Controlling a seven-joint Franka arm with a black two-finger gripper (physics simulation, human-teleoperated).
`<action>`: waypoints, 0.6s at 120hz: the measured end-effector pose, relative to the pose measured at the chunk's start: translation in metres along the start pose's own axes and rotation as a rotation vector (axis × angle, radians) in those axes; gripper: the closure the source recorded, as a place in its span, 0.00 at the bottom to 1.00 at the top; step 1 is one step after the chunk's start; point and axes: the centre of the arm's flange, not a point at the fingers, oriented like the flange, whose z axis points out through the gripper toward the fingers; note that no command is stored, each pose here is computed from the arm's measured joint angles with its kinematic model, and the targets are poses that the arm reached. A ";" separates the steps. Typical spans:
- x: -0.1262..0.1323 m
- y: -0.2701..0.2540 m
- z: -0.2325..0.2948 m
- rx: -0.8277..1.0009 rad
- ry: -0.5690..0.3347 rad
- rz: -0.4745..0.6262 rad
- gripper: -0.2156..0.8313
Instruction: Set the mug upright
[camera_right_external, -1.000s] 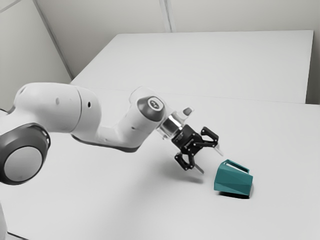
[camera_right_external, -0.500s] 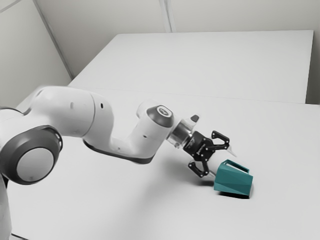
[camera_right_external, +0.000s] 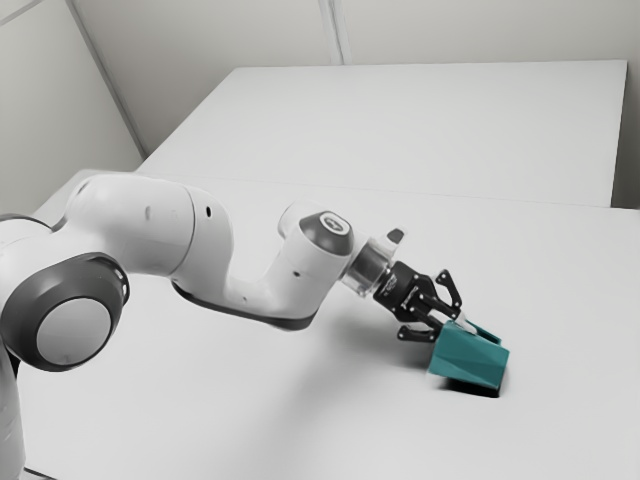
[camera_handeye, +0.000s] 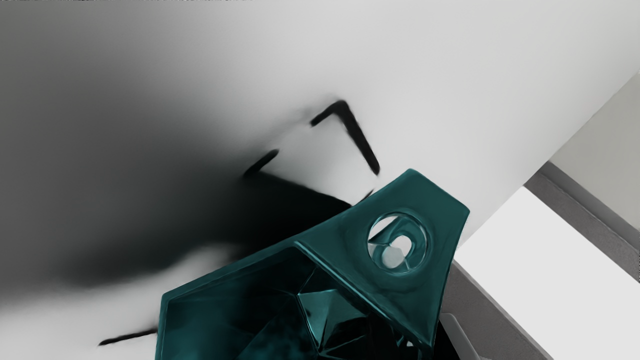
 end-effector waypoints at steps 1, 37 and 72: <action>0.000 0.001 0.000 -0.001 0.000 0.001 0.86; -0.009 0.019 -0.001 0.023 0.016 0.061 0.94; -0.060 0.067 -0.065 0.331 0.198 0.428 0.95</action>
